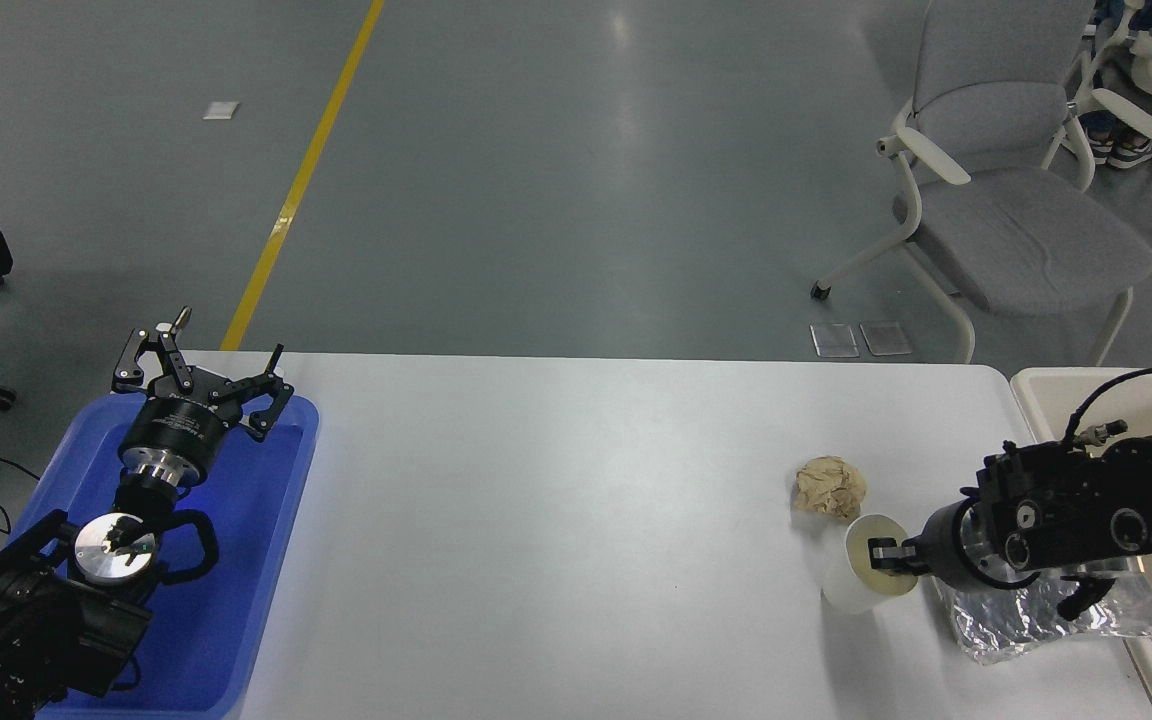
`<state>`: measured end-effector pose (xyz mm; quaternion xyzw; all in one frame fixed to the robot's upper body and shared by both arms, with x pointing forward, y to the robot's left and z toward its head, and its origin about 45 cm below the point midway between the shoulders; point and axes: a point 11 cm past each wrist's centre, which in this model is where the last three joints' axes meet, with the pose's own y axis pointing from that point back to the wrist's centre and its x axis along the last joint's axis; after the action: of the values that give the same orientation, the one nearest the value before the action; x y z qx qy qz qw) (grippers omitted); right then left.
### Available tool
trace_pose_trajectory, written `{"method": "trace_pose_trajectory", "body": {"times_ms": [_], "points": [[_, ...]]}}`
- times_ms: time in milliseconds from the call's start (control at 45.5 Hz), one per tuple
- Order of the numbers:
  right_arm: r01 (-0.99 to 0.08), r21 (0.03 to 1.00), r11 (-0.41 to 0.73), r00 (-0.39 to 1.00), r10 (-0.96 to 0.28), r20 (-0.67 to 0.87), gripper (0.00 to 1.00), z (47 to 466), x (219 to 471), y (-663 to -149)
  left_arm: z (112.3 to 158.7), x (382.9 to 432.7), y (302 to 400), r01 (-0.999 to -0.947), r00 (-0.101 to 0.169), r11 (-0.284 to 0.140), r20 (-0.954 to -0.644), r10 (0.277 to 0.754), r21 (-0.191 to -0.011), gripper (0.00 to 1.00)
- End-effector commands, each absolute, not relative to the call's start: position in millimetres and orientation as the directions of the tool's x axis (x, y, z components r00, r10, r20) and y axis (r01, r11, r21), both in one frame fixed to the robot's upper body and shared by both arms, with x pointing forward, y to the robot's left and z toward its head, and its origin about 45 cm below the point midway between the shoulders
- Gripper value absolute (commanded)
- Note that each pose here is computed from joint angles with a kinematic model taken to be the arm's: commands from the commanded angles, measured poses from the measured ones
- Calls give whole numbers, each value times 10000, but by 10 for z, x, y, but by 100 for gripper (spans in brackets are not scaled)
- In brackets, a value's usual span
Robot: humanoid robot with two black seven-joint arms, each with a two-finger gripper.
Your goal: Pick up paper cup place in dustbin
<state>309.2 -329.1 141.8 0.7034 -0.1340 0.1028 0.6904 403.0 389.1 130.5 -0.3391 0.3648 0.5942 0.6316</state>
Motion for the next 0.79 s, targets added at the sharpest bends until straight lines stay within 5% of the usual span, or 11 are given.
{"method": "trace_pose_trajectory", "body": {"times_ms": [0,374,769], "points": [[-3756,9262,-325,9250,-753,3725,0,1877,3286,-3311,1306,4030,3892,-9979,278,638,-8639,5029,51,100],[-4701,8799,-686,8791,-1245,4600,0,2939,3692,-3375,1306,4030,3892,-9979,278,638,-8639,5029,51,100],[-5305,8403,-1117,8428,-1755,5087,0,3767,3740,-3548,1306,4030,3892,-9979,278,638,-8639,5029,51,100]]}}
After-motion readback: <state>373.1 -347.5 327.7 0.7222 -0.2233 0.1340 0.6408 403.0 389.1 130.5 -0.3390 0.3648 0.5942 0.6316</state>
